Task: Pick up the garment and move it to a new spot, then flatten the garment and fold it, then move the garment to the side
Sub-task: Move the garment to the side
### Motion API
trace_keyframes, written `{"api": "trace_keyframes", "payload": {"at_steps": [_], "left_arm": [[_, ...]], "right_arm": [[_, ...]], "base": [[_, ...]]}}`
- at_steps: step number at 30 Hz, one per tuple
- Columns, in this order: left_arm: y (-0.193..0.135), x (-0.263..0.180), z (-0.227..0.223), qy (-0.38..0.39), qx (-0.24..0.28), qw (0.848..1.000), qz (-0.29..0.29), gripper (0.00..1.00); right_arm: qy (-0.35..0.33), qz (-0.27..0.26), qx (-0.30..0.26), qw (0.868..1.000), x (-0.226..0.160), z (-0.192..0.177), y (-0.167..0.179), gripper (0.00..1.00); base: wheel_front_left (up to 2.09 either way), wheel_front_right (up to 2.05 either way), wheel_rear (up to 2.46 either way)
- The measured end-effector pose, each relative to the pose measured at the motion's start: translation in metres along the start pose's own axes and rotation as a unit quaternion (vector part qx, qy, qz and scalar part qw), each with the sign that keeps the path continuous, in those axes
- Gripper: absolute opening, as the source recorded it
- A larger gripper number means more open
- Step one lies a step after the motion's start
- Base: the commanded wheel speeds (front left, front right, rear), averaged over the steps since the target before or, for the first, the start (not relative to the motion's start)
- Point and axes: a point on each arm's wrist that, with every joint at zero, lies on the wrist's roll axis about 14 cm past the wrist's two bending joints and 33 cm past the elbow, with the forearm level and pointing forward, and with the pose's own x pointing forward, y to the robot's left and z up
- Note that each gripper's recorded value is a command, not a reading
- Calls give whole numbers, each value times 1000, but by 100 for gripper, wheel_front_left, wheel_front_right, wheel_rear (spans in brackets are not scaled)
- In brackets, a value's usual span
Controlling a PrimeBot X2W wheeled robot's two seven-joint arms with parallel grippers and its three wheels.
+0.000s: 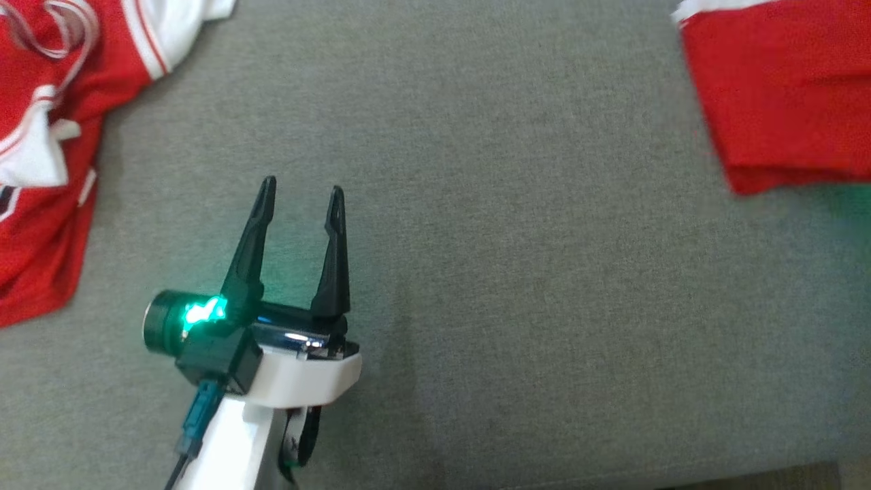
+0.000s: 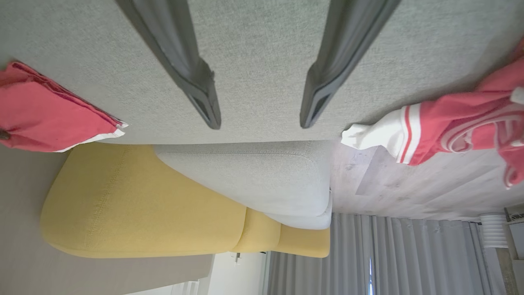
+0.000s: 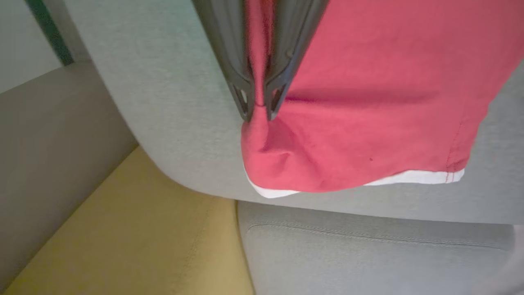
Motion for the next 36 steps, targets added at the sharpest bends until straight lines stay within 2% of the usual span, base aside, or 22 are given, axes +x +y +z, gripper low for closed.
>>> {"api": "trace_keyframes", "payload": {"at_steps": [6,7,8,11,15,18,23,27,31,36], "left_arm": [[-7,12,-12,8,-25,1000,-15,100],[-8,13,-12,8,-26,999,-17,100],[-9,13,-12,8,-27,999,-18,100],[-10,11,-6,4,-30,999,-18,100],[-10,7,2,-4,-23,1000,-13,100],[-8,-1,14,-14,-14,1000,-8,100],[-3,-26,28,-20,-6,1000,18,100],[6,-54,32,-16,5,999,49,100],[19,-80,41,-22,17,996,86,100],[30,-109,59,-48,32,991,118,100]], "right_arm": [[-15,-64,-52,996,6,21,-44,0],[-16,-76,-58,995,4,22,-51,46],[-20,-89,-59,994,3,25,-56,100],[-33,-110,-70,991,0,32,-59,100],[-78,-97,-85,989,-2,47,-35,100],[-121,-73,-89,986,-9,59,-2,100],[-132,18,-40,990,-29,37,84,100],[-142,82,3,986,-54,28,135,100],[-173,122,61,975,-80,42,169,100],[-237,143,95,956,-122,72,185,100]], "base": [[0,0,0],[0,0,0],[0,0,0],[0,0,0],[0,0,0],[0,0,0],[0,0,0],[0,0,0],[0,0,0],[0,0,0]]}}
